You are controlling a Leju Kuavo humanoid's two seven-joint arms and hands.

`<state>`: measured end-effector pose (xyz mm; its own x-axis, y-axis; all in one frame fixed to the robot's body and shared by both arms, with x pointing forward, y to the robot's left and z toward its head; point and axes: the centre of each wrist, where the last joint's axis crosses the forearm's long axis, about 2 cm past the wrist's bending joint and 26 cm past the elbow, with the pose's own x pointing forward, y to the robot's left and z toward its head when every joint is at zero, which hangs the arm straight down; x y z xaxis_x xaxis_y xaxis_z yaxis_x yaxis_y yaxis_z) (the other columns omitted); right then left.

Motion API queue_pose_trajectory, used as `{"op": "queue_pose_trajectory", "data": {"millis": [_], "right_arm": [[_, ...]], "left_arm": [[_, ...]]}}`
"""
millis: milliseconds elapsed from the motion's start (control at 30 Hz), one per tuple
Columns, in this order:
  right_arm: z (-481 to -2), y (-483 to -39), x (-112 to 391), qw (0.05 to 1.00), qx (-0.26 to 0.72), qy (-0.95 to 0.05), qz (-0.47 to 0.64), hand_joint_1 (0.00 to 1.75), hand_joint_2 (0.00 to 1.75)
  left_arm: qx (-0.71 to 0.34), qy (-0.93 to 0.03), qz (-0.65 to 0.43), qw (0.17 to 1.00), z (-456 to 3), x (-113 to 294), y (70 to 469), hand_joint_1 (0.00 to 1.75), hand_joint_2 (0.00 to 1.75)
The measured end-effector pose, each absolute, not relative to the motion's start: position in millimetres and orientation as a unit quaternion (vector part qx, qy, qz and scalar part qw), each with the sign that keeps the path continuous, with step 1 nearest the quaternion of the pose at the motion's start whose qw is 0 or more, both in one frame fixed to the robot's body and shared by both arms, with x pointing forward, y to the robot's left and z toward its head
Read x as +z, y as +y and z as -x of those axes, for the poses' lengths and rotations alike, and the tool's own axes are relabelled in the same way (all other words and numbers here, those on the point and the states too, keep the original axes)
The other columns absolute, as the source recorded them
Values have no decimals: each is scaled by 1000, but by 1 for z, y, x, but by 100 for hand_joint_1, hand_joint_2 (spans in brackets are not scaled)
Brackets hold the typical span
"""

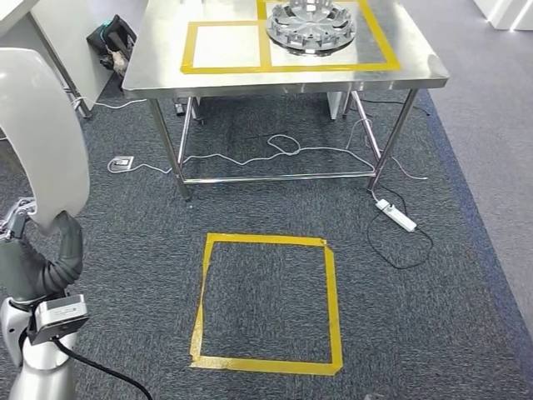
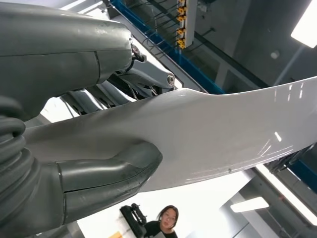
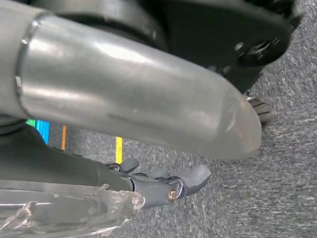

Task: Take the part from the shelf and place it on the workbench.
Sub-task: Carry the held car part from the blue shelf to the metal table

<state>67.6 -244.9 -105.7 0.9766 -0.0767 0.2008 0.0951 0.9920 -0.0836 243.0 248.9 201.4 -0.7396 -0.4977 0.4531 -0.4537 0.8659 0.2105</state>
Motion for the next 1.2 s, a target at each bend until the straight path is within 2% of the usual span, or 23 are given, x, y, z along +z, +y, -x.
{"op": "queue_pose_trajectory", "data": {"millis": [1200], "right_arm": [[-66, -247, -106, 993, -41, -96, 48, 0, 0]], "left_arm": [[-45, -930, -253, 261, -240, 199, 252, 175, 175]]}}
